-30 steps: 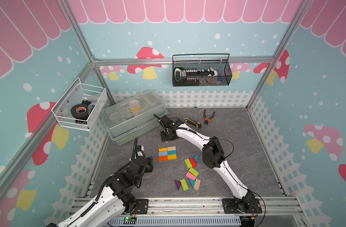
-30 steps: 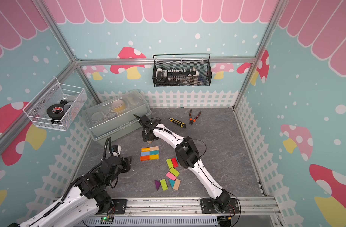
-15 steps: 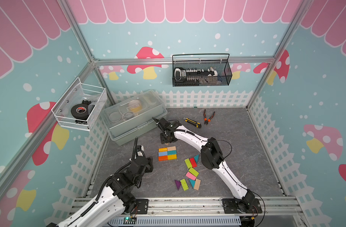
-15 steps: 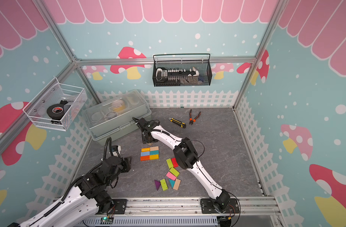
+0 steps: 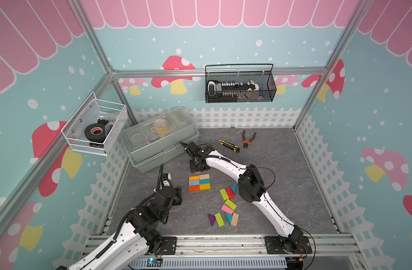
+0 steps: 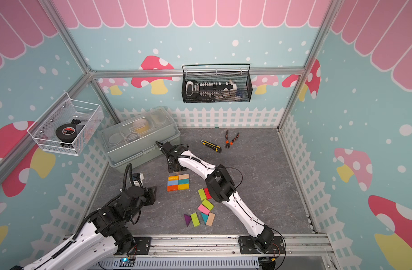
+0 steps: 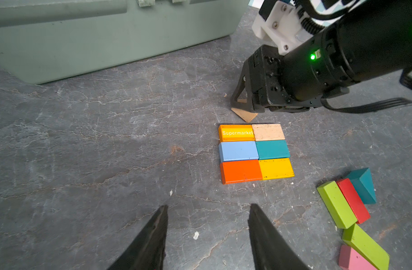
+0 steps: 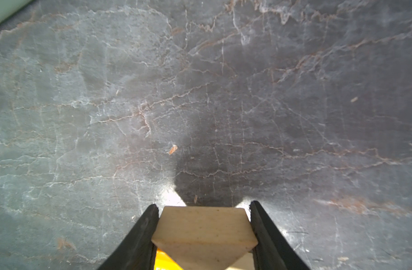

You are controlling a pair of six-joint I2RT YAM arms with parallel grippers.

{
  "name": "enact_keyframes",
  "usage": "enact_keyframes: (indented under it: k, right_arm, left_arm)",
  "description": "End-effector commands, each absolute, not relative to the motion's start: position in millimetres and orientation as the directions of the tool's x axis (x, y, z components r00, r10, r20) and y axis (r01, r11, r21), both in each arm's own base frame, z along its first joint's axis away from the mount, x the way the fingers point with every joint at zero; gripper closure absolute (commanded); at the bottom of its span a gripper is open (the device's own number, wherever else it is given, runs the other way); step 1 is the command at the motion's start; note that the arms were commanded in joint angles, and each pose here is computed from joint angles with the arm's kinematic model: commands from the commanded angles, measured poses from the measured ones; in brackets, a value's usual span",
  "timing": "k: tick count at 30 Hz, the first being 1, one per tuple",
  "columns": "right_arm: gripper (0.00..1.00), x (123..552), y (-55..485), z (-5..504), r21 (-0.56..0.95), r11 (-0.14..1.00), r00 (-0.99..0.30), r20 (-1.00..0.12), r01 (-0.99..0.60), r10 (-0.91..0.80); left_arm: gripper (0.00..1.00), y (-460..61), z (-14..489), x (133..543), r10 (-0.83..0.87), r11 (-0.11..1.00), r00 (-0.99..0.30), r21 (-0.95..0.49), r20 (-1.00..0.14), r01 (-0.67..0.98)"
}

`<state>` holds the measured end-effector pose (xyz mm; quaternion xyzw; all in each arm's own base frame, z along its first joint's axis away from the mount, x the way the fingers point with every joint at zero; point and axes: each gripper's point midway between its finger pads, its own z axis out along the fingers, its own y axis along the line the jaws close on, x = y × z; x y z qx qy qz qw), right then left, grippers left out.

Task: Assemble a piece of candy with building blocks
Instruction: Assemble the building block at the center of the board.

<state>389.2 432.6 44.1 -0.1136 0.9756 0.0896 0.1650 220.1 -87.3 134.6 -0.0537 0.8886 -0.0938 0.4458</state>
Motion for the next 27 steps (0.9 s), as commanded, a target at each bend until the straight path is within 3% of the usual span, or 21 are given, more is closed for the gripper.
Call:
enact_keyframes:
  k: [1, 27]
  right_arm:
    - [0.45, 383.0, 427.1, 29.4, 0.098, 0.969, -0.931, -0.314, -0.225, -0.185]
    - [0.33, 378.6, 425.8, 32.1, 0.082, 0.971, -0.928, -0.321, -0.224, -0.187]
  left_arm:
    - [0.45, -83.0, 129.7, 218.3, -0.179, 0.979, -0.599, -0.202, -0.780, -0.030]
    - [0.45, -85.2, 128.5, 218.7, -0.173, 0.979, -0.607, -0.201, -0.775, -0.023]
